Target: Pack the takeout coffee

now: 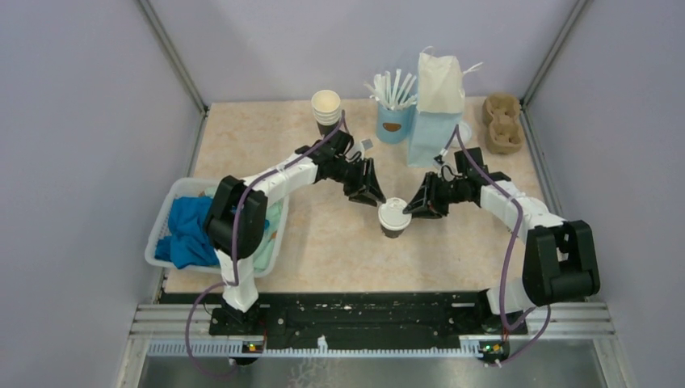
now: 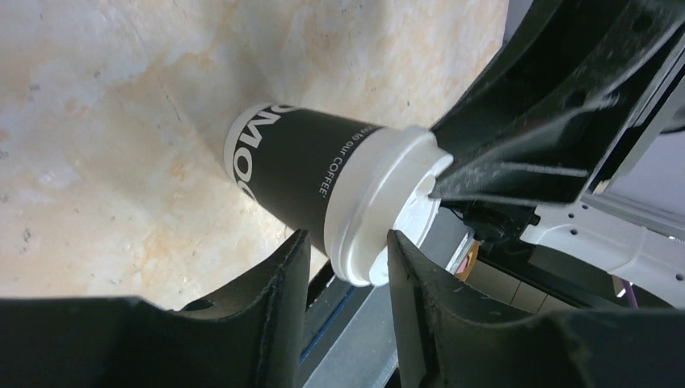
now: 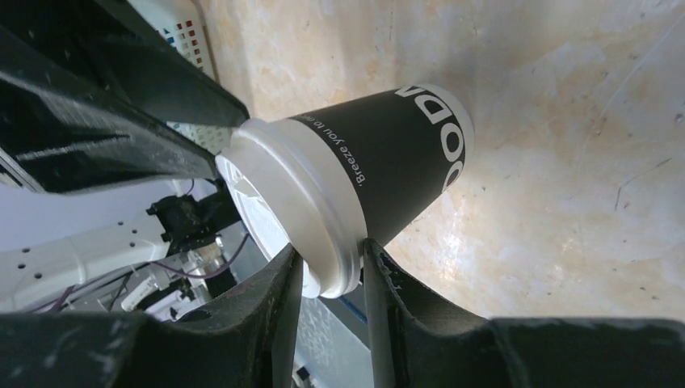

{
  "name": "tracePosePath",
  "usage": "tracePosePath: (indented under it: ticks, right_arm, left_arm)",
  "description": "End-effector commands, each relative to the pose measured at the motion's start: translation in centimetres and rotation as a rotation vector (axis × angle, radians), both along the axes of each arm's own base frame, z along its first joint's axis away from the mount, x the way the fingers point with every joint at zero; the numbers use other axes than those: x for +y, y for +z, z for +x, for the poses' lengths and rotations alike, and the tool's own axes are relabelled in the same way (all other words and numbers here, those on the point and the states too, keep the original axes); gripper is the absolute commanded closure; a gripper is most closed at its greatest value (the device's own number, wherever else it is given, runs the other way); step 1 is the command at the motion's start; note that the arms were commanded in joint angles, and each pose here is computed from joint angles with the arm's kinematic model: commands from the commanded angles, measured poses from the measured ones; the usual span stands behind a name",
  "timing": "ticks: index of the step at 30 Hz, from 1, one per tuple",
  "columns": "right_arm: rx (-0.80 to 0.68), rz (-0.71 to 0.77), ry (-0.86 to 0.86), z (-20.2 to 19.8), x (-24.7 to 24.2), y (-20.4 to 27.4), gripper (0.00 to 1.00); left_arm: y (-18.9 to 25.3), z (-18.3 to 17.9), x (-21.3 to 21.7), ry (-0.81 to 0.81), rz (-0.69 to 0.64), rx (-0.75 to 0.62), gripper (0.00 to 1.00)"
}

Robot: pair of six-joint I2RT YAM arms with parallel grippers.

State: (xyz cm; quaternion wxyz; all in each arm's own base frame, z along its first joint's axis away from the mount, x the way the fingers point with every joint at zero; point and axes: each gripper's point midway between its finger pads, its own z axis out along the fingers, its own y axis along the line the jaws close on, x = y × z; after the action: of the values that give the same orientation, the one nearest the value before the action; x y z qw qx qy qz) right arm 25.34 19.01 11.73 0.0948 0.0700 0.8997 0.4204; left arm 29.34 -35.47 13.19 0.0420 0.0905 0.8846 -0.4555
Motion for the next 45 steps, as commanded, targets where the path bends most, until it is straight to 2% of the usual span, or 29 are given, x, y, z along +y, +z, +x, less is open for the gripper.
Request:
tracePosePath:
  ticks: [1,7,12,15,18,21,26,29,45]
  right_arm:
    - [-0.12,-0.06,0.014,3.3,-0.2,1.1,0.68]
    - [-0.113,-0.033,0.054,3.9,0.4,1.0,0.64]
    - [-0.134,-0.075,0.062,3.3,-0.8,1.8,0.44]
    - [-0.147,-0.067,0.056,2.6,-1.4,2.9,0.32]
    - [-0.151,-0.054,0.06,1.7,-1.4,3.8,0.29]
    - [-0.135,-0.029,0.051,0.6,-1.5,3.9,0.3]
    - [-0.104,0.087,-0.006,-0.4,-1.2,3.4,0.5]
    - [-0.081,0.098,-0.02,-0.9,-1.2,2.4,0.55]
    - [-0.033,0.119,-0.024,-1.6,-0.9,0.1,0.67]
  left_arm:
    - [0.9,-3.5,-0.6,-0.029,-0.01,-0.009,0.55]
    - [1.6,-6.6,-0.8,-0.012,-0.037,0.026,0.57]
    - [2.7,-6.7,-0.5,-0.015,-0.025,0.01,0.52]
    - [4.3,-5.9,0.1,0.0,-0.037,-0.027,0.46]
    - [5.3,-5.0,1.2,0.033,-0.056,-0.045,0.4]
    - [5.5,-3.8,2.2,0.062,-0.082,-0.037,0.39]
    - [3.8,-1.7,2.9,0.096,-0.099,0.04,0.53]
    - [2.7,-0.7,2.6,0.08,-0.079,0.057,0.57]
    - [0.8,-0.1,0.8,0.024,-0.095,0.08,0.53]
